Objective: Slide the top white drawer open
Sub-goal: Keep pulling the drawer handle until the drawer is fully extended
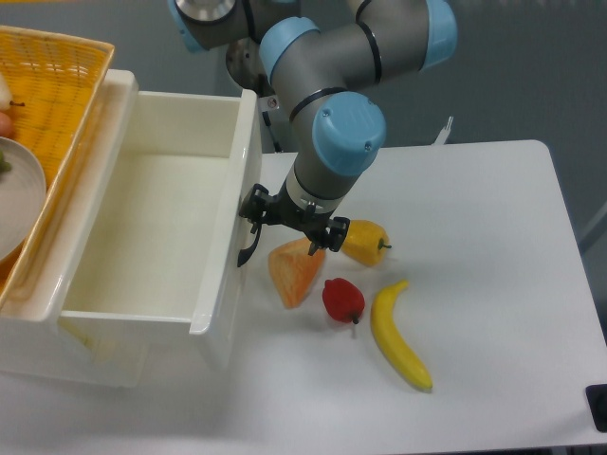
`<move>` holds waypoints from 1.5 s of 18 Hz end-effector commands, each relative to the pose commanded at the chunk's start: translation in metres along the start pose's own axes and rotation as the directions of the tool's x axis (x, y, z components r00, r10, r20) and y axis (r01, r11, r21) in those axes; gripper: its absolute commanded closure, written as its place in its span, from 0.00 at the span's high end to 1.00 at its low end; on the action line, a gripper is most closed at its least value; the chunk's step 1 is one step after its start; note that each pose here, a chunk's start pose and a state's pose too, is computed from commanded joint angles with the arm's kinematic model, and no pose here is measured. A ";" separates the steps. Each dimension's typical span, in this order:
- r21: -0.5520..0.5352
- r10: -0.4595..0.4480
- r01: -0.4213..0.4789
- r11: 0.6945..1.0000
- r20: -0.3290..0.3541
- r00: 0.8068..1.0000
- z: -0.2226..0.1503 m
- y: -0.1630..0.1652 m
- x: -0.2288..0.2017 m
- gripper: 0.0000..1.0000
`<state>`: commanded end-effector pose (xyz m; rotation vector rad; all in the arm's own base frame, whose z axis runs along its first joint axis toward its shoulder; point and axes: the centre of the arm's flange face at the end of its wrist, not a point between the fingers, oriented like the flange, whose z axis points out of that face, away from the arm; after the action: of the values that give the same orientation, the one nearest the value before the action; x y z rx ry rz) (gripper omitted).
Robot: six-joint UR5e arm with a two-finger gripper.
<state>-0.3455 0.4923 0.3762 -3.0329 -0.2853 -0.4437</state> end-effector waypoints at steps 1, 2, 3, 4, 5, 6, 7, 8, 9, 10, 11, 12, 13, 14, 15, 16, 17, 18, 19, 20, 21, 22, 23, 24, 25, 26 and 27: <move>0.001 0.006 -0.006 1.000 -0.002 1.000 0.000 0.001 -0.001 1.00; -0.001 0.004 -0.004 1.000 -0.004 1.000 -0.001 0.002 -0.003 1.00; -0.004 0.003 -0.003 1.000 -0.007 1.000 0.000 0.002 -0.003 1.00; -0.004 0.003 -0.003 1.000 -0.007 1.000 0.000 0.002 -0.003 1.00; -0.003 0.003 -0.003 1.000 -0.008 1.000 0.000 0.002 -0.003 1.00; -0.003 0.003 -0.003 1.000 -0.008 1.000 0.000 0.002 -0.003 1.00; -0.003 0.003 -0.003 1.000 -0.008 1.000 0.000 0.002 -0.003 1.00; -0.002 0.001 -0.001 1.000 -0.008 1.000 0.000 0.003 -0.003 1.00; -0.004 0.001 -0.001 1.000 -0.009 1.000 0.000 0.002 -0.004 1.00; -0.007 0.000 0.000 1.000 -0.012 1.000 0.002 0.002 -0.005 1.00; -0.006 -0.005 0.005 1.000 -0.012 1.000 0.001 0.003 -0.007 1.00; -0.006 -0.005 0.005 1.000 -0.012 1.000 0.001 0.003 -0.007 1.00; -0.006 -0.005 0.005 1.000 -0.012 1.000 0.001 0.003 -0.007 1.00; -0.007 -0.005 0.005 1.000 -0.013 1.000 0.002 0.003 -0.007 1.00; -0.006 -0.005 0.005 1.000 -0.014 1.000 0.002 0.003 -0.007 1.00; -0.005 -0.005 0.005 1.000 -0.015 1.000 0.002 0.003 -0.006 1.00; -0.002 -0.005 0.005 1.000 -0.018 1.000 0.002 0.003 -0.006 1.00; 0.002 -0.007 0.007 1.000 -0.023 1.000 0.002 0.002 -0.005 1.00; 0.007 -0.006 0.006 1.000 -0.033 0.999 0.003 0.002 -0.004 1.00; 0.008 -0.008 0.009 1.000 -0.048 0.999 0.004 0.002 -0.003 1.00; 0.012 -0.012 0.013 1.000 -0.064 0.998 0.005 0.001 -0.002 1.00; 0.018 -0.014 0.016 1.000 -0.076 0.997 0.005 0.001 -0.001 1.00; 0.020 -0.016 0.018 1.000 -0.086 0.996 0.006 0.001 0.000 1.00; 0.017 -0.023 0.025 1.000 -0.098 0.995 0.007 0.001 0.001 1.00; 0.022 -0.027 0.029 0.999 -0.106 0.994 0.007 0.001 0.002 1.00; 0.025 -0.027 0.030 0.999 -0.109 0.994 0.007 0.001 0.002 1.00; 0.027 -0.027 0.030 0.999 -0.112 0.993 0.007 0.000 0.003 1.00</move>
<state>-0.3410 0.4930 0.3699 -2.9662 -0.3252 -0.6031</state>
